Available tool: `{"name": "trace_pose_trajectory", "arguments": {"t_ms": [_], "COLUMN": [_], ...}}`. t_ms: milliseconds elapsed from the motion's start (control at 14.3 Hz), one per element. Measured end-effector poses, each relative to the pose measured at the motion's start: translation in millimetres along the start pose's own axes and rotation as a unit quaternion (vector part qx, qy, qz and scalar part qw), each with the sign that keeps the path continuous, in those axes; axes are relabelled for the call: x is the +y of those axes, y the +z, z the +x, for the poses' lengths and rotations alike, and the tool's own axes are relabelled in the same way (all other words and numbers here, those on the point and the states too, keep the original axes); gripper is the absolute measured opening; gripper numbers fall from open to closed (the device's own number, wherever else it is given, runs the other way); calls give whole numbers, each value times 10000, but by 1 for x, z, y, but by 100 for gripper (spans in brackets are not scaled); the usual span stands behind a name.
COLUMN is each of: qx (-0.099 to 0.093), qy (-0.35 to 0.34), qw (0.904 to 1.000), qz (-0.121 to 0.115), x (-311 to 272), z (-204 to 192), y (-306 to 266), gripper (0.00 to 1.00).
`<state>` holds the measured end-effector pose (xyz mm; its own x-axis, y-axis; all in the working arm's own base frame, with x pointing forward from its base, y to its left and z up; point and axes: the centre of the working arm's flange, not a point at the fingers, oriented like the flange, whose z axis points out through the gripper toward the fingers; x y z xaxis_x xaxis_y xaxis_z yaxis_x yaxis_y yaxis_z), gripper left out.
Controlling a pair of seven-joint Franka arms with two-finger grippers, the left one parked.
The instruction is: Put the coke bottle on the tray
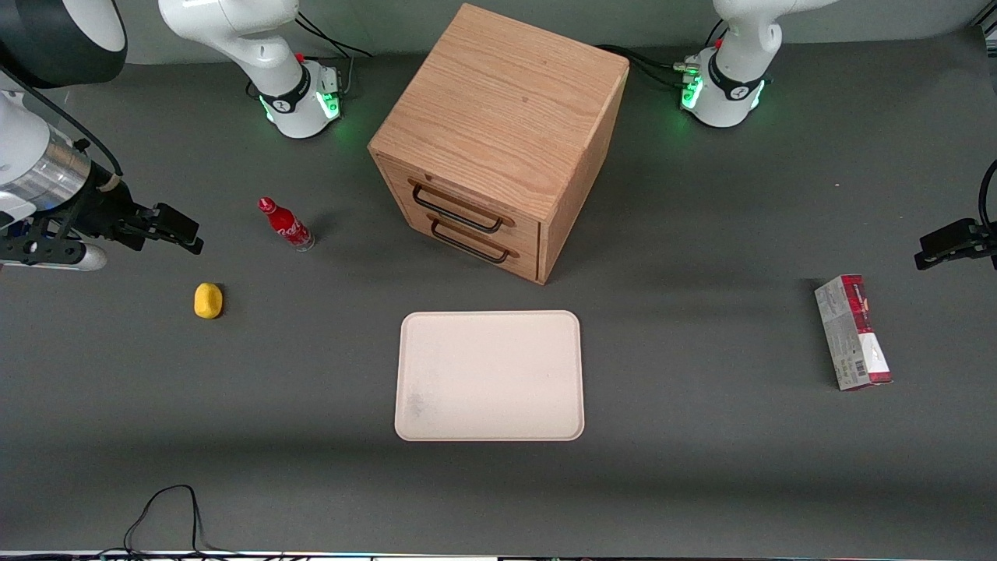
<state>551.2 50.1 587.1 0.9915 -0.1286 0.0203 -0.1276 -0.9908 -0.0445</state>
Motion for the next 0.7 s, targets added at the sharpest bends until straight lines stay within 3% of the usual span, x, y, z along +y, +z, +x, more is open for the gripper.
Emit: {"name": "trace_pose_trajectory", "arguments": {"t_ms": [210,490,701], "qx": [-102,-546,-751], "qy": [-2,-9,-23], "qw": [9999,9984,9971], "qz": [-21,-110,-131], "x": [0,4,13], "z": [-2,-16,-45], "y": [0,7,22], "gripper": [100,100,100]}}
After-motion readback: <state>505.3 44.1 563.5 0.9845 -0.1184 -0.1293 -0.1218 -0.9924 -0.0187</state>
